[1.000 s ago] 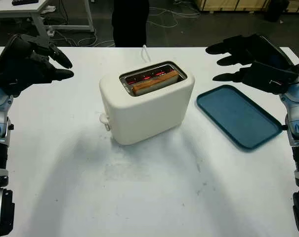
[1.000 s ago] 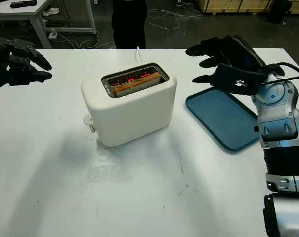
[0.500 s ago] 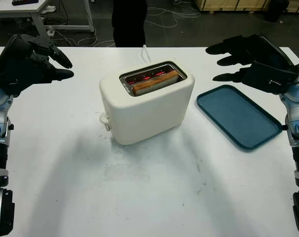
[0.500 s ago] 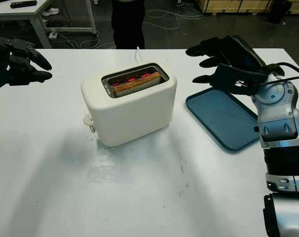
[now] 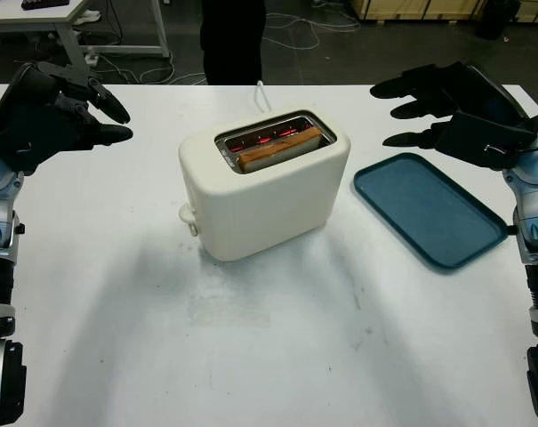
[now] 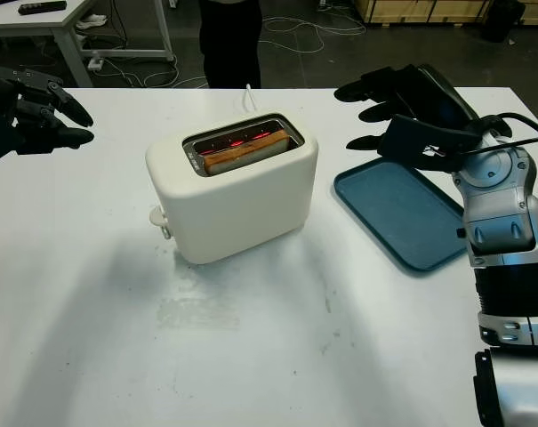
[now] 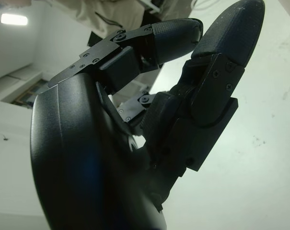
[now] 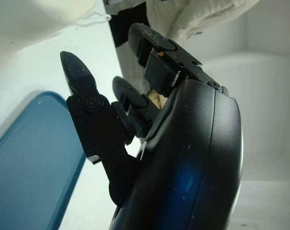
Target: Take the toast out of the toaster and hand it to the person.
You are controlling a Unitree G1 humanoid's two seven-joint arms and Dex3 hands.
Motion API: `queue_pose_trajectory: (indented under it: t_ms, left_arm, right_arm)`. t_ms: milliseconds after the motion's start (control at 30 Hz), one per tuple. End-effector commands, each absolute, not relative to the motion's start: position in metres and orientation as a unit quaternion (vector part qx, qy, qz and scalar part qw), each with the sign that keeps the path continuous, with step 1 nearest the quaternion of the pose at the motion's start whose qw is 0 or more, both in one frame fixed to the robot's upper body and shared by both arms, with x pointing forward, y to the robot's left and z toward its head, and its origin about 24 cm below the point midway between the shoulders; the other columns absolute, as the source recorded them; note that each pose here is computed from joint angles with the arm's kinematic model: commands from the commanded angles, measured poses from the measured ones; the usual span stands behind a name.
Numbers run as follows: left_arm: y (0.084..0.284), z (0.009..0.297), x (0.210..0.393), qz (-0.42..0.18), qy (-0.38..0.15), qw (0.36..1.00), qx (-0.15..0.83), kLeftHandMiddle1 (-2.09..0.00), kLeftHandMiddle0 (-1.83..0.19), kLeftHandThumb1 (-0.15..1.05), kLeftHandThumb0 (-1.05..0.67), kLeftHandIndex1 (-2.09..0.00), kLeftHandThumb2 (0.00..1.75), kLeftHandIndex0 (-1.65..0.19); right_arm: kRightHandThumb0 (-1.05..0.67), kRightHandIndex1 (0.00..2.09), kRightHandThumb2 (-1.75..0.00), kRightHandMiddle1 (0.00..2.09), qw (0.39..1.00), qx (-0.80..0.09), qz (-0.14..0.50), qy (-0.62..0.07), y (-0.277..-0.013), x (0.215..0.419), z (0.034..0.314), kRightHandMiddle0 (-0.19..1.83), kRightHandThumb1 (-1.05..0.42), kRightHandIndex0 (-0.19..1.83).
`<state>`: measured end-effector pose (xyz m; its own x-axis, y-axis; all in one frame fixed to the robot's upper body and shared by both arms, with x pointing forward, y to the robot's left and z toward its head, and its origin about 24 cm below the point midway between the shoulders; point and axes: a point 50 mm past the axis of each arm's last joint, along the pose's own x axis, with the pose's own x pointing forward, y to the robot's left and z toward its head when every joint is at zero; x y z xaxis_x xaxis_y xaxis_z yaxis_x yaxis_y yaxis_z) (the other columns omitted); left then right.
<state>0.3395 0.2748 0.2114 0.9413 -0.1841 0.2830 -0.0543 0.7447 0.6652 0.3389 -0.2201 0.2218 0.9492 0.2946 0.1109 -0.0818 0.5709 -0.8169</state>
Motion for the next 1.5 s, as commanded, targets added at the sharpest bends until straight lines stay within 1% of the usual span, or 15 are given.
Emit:
queue_pose_trajectory:
  t_ms: [0, 667, 933, 1467]
  left_arm:
    - [0.2767, 0.2106, 0.3388, -0.03, -0.163, 0.919, 0.356, -0.78, -1.24, 0.73, -1.05, -0.83, 0.0, -1.1]
    - [0.2767, 0.2099, 0.3391, -0.03, -0.163, 0.921, 0.353, -0.77, -1.24, 0.73, -1.05, -0.81, 0.0, -1.11]
    - [0.2763, 0.2101, 0.3387, -0.031, -0.168, 0.919, 0.356, -0.78, -1.24, 0.74, -1.05, -0.81, 0.0, -1.11]
    - [0.2765, 0.2097, 0.3387, -0.029, -0.165, 0.92, 0.354, -0.78, -1.25, 0.73, -1.05, -0.82, 0.0, -1.11]
  right_arm:
    - [-0.31, 0.0, 0.0, 0.0, 0.877, -0.454, 0.106, -0.114, -0.2206, 0.3383, 0.22, 0.78, -0.74, 0.91]
    - [-0.31, 0.01, 0.0, 0.0, 0.877, -0.454, 0.105, -0.118, -0.2209, 0.3387, 0.2191, 0.79, -0.73, 0.93]
    - [-0.27, 0.01, 0.0, 0.0, 0.88, -0.448, 0.107, -0.118, -0.2212, 0.3391, 0.2183, 0.8, -0.72, 0.93]
    - [-0.26, 0.0, 0.0, 0.0, 0.879, -0.449, 0.107, -0.115, -0.2212, 0.3388, 0.2181, 0.79, -0.73, 0.92]
